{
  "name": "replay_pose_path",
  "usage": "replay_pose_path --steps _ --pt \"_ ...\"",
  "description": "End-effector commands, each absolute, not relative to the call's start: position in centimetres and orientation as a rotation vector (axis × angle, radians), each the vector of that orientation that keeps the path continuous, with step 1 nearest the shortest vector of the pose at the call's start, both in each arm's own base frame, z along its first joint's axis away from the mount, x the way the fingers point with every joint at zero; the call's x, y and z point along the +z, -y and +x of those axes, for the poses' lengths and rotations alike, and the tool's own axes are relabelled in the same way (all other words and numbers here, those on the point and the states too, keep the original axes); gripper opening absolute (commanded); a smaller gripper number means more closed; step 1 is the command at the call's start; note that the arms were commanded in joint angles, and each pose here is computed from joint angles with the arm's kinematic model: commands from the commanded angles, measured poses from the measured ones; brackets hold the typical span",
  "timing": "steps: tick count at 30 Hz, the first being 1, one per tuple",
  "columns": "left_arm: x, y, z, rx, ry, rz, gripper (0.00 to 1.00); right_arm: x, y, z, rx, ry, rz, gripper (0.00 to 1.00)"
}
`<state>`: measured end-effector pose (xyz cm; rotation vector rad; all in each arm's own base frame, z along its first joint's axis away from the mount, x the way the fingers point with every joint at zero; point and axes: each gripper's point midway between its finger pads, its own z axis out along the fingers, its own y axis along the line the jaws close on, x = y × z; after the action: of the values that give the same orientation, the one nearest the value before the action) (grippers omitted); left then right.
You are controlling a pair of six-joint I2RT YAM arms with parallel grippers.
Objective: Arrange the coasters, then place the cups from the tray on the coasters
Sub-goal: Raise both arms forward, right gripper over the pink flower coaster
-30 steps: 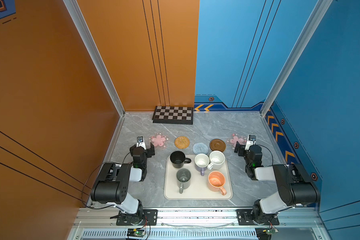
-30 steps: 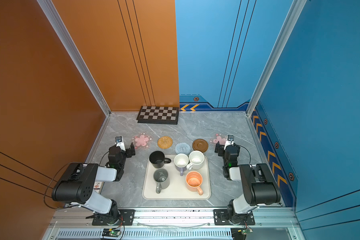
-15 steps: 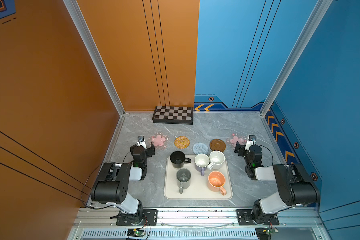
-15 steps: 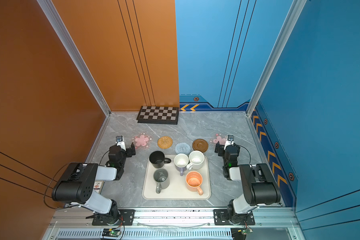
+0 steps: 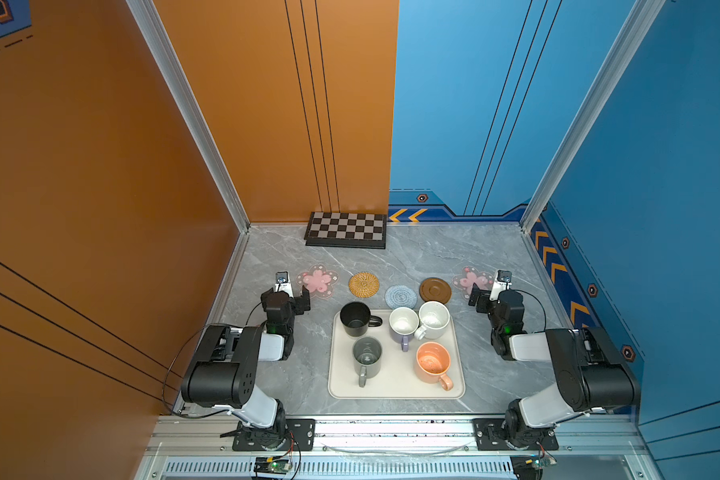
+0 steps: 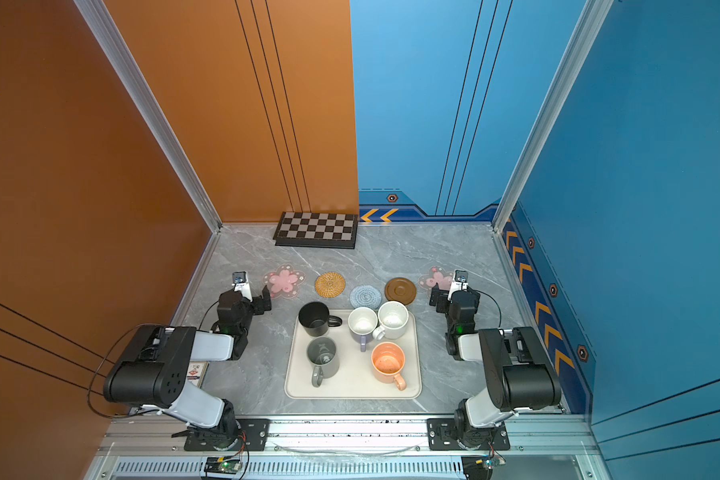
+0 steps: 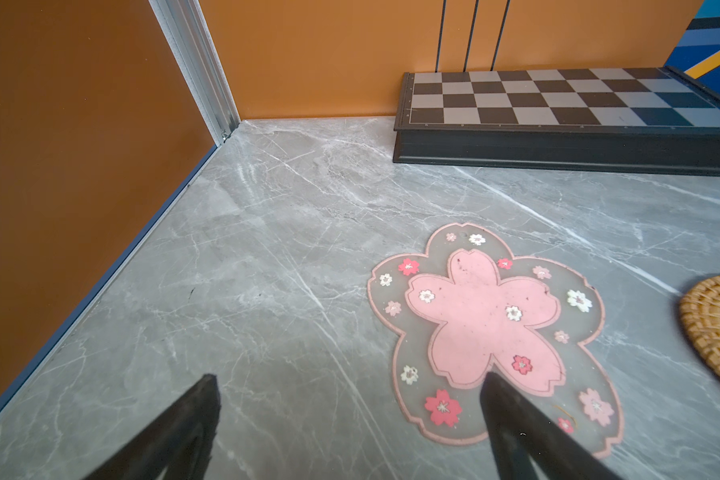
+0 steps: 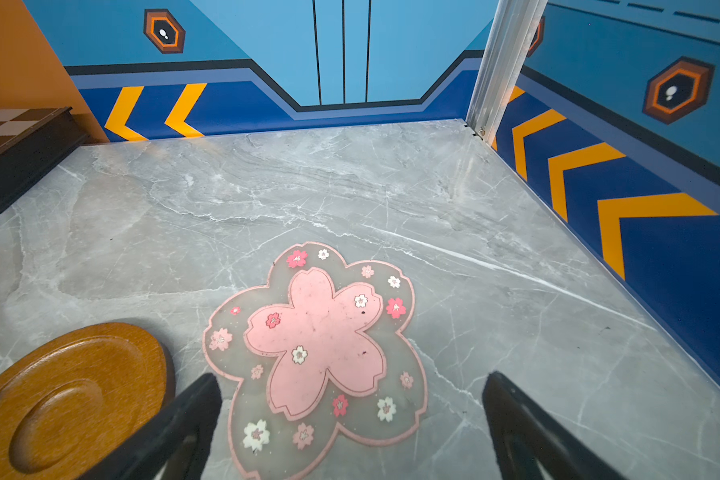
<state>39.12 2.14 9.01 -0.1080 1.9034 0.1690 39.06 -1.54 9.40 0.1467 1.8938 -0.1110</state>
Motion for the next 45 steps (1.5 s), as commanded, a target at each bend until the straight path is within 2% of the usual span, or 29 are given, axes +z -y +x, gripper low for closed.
replay_pose_path --steps 1,10,21,28,32,45 --pt "9.0 -1.6 39.6 0.151 -1.909 -0.074 0.98 9.3 1.2 39.3 -0.105 -1.909 0.110 1.00" --pt "10.1 -2.9 39.3 0.186 -1.902 -0.151 0.98 9.4 1.4 39.4 -0.093 -1.910 0.127 1.00" --pt "15.7 -3.3 38.3 0.338 -1.879 -0.211 0.98 13.5 3.6 38.8 -0.162 -1.951 0.277 1.00" --pt "21.9 -0.5 37.9 0.377 -1.759 -0.162 0.98 16.8 2.8 38.8 -0.142 -1.988 0.276 1.00" --pt "24.7 0.8 37.3 0.323 -1.745 -0.169 0.98 18.7 3.3 38.3 -0.177 -2.017 0.317 1.00" --pt "25.9 4.3 36.4 0.274 -1.863 -0.048 0.98 23.3 2.5 36.1 -0.139 -1.967 0.306 1.00"
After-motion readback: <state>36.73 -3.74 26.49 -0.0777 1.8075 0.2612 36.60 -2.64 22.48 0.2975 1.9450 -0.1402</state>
